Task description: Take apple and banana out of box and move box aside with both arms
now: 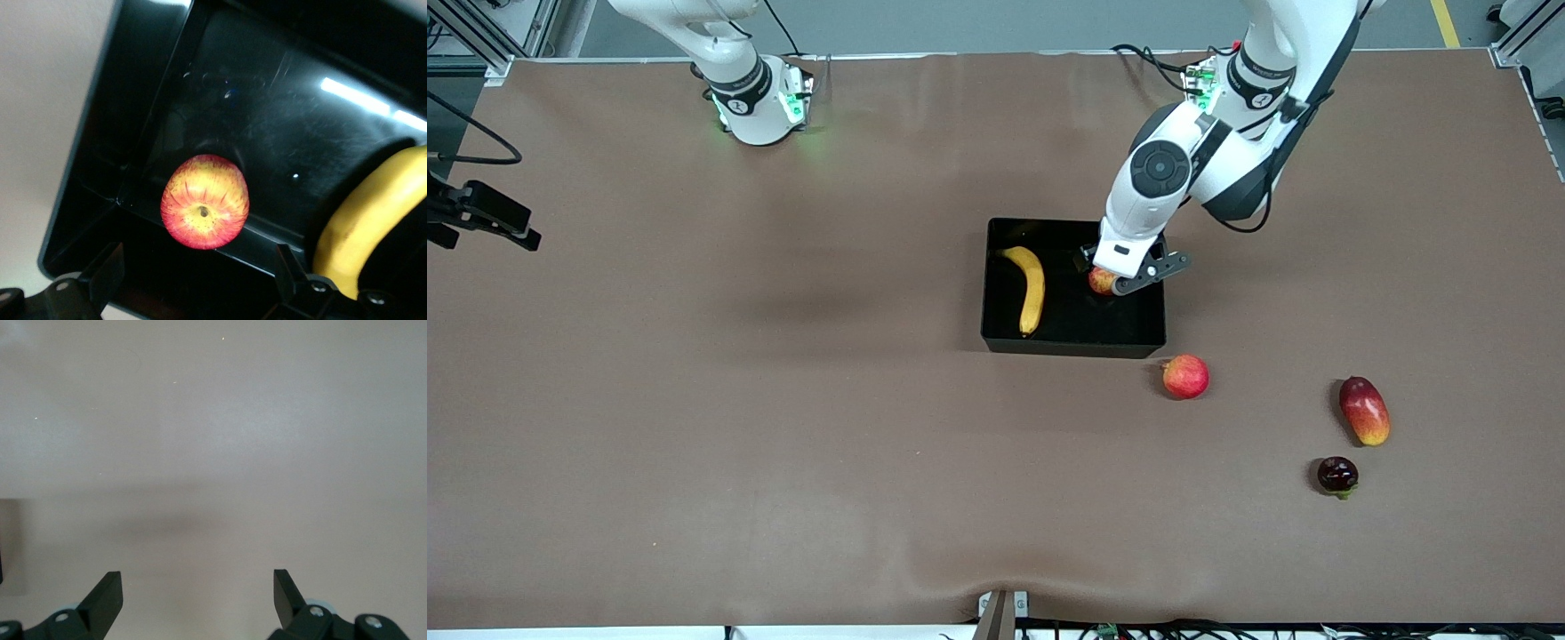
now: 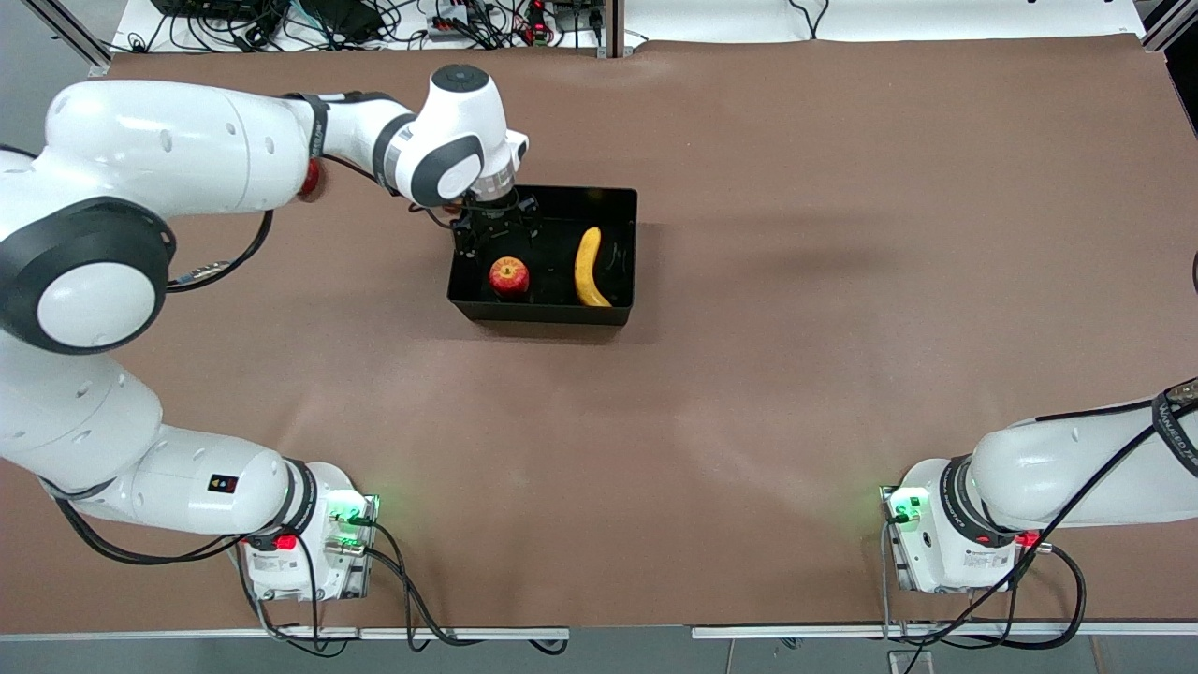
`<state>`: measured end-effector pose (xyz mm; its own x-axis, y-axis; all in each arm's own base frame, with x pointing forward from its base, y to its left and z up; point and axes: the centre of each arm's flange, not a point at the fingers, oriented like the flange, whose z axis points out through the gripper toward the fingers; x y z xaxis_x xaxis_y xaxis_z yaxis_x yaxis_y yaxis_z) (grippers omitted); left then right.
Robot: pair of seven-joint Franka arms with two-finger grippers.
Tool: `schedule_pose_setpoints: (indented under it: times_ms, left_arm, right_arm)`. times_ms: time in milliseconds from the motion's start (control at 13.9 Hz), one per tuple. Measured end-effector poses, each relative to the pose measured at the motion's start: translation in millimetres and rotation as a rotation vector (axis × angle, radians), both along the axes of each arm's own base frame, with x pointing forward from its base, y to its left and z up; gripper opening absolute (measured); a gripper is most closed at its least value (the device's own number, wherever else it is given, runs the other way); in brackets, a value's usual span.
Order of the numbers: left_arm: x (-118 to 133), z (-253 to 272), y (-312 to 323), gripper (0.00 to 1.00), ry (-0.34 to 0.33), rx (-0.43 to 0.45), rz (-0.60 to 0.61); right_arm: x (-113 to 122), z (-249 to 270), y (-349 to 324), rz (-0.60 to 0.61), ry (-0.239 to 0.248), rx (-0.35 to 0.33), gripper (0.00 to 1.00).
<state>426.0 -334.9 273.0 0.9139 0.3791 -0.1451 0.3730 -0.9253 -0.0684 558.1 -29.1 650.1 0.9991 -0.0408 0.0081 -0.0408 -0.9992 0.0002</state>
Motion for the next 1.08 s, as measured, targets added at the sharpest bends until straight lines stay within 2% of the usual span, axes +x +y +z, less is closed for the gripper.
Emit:
schedule_pose_setpoints:
  times_ms: [717, 1076]
  left_arm:
    - [-1, -58, -1, 1.0, 0.059, -0.029, 0.009]
    - [-1, -68, 3, 1.0, 0.058, -0.007, -0.02]
  right_arm:
    - [0, 0, 0, 0.0, 0.001, 0.0, 1.0]
    - [0, 0, 0, 0.0, 0.002, 0.0, 1.0]
